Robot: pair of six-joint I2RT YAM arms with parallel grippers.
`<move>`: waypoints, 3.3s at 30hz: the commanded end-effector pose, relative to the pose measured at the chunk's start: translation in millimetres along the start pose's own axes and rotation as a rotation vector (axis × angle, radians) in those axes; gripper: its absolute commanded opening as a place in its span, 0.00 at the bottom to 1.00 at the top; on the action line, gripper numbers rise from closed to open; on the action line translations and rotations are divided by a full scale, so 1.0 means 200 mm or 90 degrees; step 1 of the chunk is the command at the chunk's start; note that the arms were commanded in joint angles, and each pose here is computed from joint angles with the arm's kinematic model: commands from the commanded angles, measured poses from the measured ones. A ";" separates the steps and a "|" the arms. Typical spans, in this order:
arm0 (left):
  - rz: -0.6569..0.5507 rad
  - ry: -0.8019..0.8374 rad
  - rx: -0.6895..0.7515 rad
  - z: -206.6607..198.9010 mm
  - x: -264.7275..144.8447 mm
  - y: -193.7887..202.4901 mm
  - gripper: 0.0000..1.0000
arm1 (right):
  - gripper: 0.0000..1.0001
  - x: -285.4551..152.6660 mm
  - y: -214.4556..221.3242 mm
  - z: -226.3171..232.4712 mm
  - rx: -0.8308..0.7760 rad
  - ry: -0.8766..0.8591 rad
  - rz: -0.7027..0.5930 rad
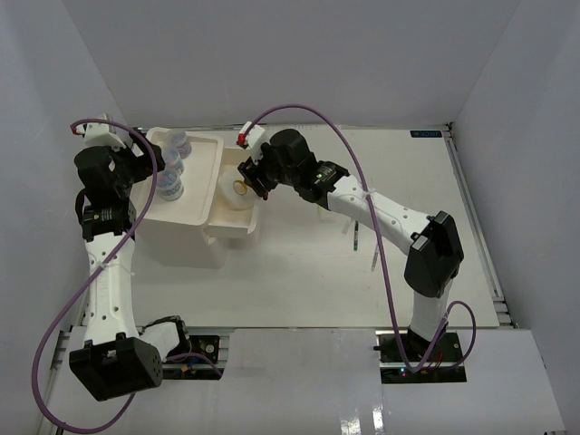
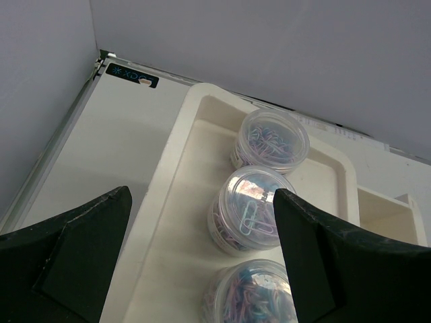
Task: Sort the stationery into containers
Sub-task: Place the stationery in the drawer, then pick up the stationery from the center of the board.
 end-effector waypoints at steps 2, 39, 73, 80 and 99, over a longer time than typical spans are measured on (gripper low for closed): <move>-0.019 0.006 0.002 -0.01 -0.03 -0.02 0.97 | 0.63 -0.08 -0.17 -0.07 -0.006 0.022 -0.054; -0.019 0.006 0.004 0.00 -0.03 -0.02 0.97 | 0.63 -0.06 -0.25 -0.04 -0.007 0.055 -0.052; -0.024 0.016 0.000 -0.02 -0.05 -0.03 0.98 | 0.61 -1.07 1.54 -0.37 0.680 0.696 0.410; -0.023 0.018 0.000 -0.02 -0.05 -0.03 0.97 | 0.52 -1.03 1.67 -0.34 0.715 0.696 0.455; -0.012 0.028 -0.004 -0.02 -0.04 -0.02 0.98 | 0.08 -1.18 1.35 -0.41 0.610 0.664 0.349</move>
Point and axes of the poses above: each gripper's point midway between its finger pads, its own x axis out along the fingers, its own z axis along the line the jaws close on, y = z × x, the point moved 9 cm from there along -x, back along the fingers, and after that the axes turned 10 degrees about -x, right-handed, at the moved point
